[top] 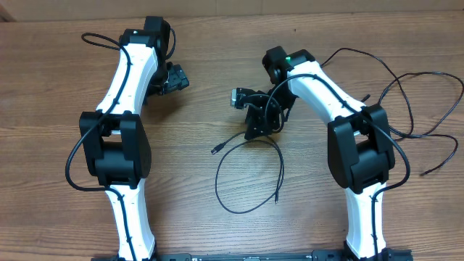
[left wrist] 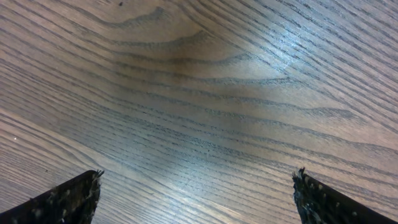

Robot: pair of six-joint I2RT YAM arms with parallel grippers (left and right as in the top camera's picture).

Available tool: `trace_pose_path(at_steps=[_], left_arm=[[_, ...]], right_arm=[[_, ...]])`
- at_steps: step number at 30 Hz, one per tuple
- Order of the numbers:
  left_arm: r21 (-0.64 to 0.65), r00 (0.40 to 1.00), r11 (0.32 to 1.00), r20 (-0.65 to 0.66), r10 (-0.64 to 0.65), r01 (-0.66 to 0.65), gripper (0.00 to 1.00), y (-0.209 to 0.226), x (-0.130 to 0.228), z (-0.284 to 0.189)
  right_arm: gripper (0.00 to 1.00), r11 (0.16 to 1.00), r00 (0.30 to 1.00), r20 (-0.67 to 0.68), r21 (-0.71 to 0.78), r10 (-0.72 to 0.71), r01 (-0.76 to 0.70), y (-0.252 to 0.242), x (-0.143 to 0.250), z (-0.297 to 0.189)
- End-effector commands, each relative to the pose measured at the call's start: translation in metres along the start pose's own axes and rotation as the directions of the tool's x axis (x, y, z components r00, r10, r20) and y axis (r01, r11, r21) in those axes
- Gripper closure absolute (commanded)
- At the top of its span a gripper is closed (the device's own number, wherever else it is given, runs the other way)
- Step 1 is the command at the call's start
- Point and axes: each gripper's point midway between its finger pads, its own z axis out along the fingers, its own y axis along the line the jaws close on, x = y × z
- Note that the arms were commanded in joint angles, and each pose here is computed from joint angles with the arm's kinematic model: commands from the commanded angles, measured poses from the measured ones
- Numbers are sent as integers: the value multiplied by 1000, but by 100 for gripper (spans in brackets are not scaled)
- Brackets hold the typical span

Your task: Untangle cables

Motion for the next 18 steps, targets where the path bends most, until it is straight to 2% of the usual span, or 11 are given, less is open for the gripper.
trace_pose_path(at_steps=[1,4,9,11,18], left_arm=[[-2,1000,1000,20,20,-20,1,-1,-1,-7],[-2,1000,1000,20,20,-20,0,-1,-1,-7],[-2,1000,1000,20,20,-20,1,-1,-1,-7],[-2,1000,1000,20,20,-20,0,-1,-1,-7],[-2,1000,1000,20,20,-20,0,-1,-1,-7]], right_arm=[[49,999,996,-83,25,-18,20,5,-4,11],[49,996,981,-182,56,-59,70,6,-1,22],[33,987,951,-284,69,-123,148,15,-5,39],[21,981,937,-316,77,-147,180,16,-6,45],[18,964,901,-389,98,-191,246,17,-2,63]])
